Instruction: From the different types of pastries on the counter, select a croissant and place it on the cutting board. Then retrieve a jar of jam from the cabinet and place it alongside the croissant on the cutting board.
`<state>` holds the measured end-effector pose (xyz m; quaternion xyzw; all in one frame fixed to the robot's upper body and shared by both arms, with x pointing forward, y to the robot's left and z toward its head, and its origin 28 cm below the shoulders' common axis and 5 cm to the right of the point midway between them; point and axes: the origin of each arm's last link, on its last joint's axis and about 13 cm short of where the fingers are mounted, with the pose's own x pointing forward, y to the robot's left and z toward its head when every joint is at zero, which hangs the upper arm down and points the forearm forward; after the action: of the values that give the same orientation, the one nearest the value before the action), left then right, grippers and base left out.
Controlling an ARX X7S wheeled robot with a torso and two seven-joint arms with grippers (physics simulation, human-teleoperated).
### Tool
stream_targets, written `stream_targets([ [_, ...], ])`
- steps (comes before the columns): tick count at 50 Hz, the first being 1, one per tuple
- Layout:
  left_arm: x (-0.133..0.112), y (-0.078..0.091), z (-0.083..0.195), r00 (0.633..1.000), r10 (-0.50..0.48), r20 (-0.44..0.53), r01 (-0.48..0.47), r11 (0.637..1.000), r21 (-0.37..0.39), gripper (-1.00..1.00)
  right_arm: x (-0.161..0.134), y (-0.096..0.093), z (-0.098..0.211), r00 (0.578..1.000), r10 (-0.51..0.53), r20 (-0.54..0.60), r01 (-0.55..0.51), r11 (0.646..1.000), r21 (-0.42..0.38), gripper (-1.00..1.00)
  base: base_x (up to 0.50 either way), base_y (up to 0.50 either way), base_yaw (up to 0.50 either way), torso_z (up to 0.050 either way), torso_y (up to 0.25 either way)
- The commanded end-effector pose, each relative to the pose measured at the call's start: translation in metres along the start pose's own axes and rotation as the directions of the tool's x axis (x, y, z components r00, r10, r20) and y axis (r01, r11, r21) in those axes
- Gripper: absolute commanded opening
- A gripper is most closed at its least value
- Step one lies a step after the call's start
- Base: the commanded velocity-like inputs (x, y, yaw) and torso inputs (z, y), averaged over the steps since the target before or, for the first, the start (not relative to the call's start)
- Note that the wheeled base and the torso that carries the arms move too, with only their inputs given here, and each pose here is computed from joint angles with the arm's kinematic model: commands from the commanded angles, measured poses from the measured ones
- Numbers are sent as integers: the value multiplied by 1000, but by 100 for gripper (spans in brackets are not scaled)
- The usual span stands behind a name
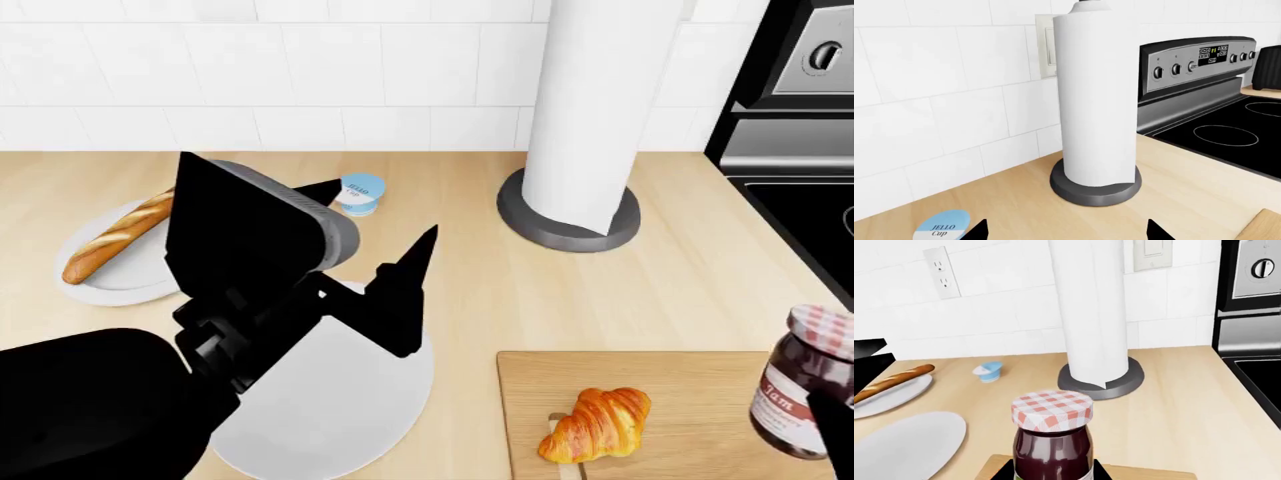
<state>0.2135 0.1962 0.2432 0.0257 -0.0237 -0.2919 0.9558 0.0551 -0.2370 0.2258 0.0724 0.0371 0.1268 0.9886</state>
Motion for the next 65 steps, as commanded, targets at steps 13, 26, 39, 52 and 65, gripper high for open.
stream_targets([
  [13, 1, 0, -3, 1000, -1, -4, 1, 1000, -5, 100, 29, 10, 2, 987, 55, 153, -50, 998, -39, -100, 0, 0, 0, 0, 1],
  [26, 0, 0, -3, 1000, 0, -6, 0, 1000, -6, 100, 33, 9, -16, 987, 49, 151, -45, 998, -32, -100, 0, 0, 0, 0, 0],
  [39, -1, 0, -2, 1000, 3, -4, -3, 1000, -4, 100, 15, -1, -39, 994, -15, 110, 19, 999, -36, -100, 0, 0, 0, 0, 0],
  [52, 0, 0, 0, 1000, 2, -2, -2, 1000, -1, 100, 6, -7, -51, 996, -37, 84, 43, 997, -60, -100, 0, 0, 0, 1, 1],
  [65, 0, 0, -2, 1000, 2, -5, -2, 1000, -5, 100, 13, -7, -65, 997, -44, 70, 49, 995, -82, -100, 0, 0, 0, 0, 0],
])
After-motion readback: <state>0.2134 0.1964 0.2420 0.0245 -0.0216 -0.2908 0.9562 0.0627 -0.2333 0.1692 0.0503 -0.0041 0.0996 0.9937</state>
